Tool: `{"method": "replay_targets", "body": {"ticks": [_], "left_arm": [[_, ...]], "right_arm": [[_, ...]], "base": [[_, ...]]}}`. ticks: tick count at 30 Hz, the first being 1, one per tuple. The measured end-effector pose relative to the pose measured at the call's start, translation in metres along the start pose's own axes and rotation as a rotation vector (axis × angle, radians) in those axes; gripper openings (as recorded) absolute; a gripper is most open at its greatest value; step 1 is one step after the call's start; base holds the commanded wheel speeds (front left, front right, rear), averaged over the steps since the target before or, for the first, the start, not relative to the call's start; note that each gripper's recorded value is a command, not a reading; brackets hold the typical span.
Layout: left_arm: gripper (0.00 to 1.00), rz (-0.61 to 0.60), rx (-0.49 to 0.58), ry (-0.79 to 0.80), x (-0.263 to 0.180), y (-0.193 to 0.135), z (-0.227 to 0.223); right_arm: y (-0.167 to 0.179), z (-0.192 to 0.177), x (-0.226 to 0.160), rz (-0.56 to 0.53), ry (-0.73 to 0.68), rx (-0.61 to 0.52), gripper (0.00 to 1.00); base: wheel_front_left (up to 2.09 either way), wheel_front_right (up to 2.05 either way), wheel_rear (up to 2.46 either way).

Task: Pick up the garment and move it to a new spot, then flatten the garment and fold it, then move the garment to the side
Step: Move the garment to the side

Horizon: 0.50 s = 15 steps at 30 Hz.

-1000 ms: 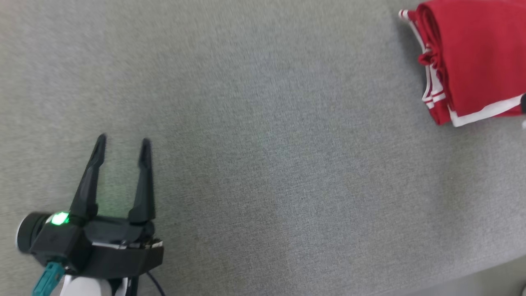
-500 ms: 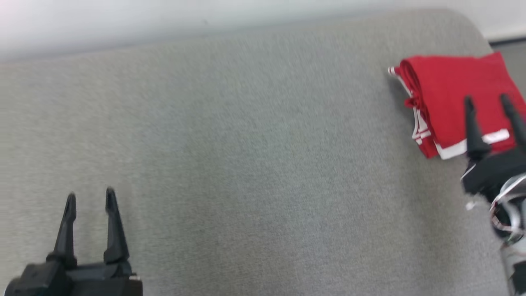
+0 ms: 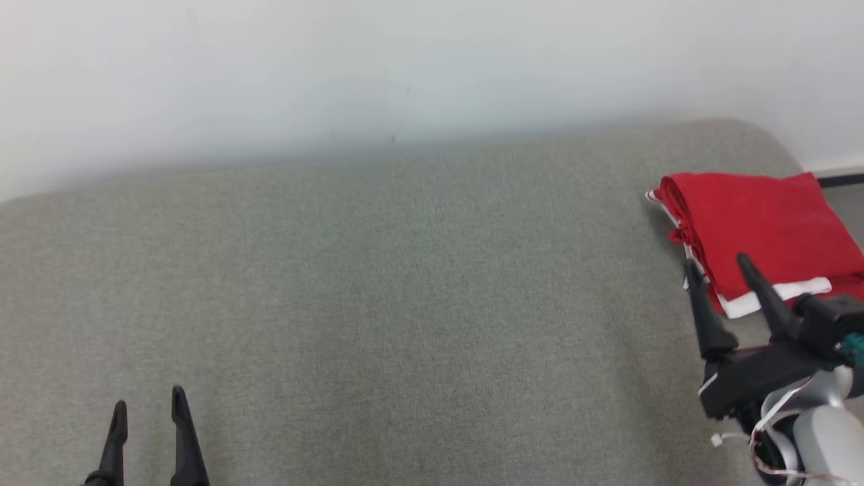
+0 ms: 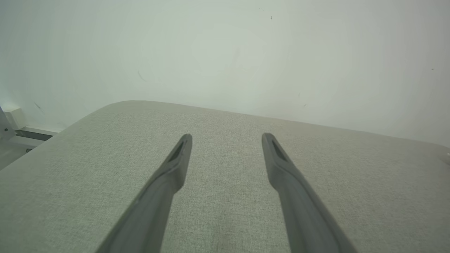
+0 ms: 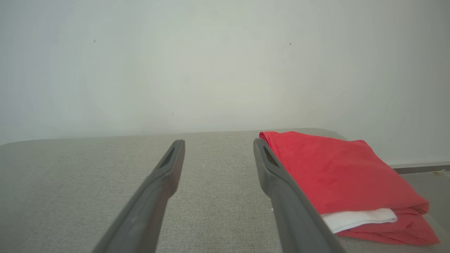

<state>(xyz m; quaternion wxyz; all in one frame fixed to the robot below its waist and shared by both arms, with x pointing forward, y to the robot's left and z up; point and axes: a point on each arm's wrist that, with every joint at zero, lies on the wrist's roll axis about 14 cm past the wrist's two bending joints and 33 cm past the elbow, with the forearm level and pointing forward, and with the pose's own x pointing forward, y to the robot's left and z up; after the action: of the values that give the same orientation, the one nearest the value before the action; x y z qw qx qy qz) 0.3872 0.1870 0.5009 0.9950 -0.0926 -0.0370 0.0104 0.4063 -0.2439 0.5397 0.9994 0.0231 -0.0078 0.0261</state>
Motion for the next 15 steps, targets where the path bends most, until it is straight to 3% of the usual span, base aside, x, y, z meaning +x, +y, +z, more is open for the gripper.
{"method": "replay_targets", "body": {"ticks": [15], "left_arm": [[1.0, -0.001, 0.007, -0.002, -0.018, 0.005, 0.004]], "right_arm": [[0.049, -0.03, -0.034, 0.096, 0.002, 0.032, 1.0]], "base": [[0.0, 0.0, 0.0]]}}
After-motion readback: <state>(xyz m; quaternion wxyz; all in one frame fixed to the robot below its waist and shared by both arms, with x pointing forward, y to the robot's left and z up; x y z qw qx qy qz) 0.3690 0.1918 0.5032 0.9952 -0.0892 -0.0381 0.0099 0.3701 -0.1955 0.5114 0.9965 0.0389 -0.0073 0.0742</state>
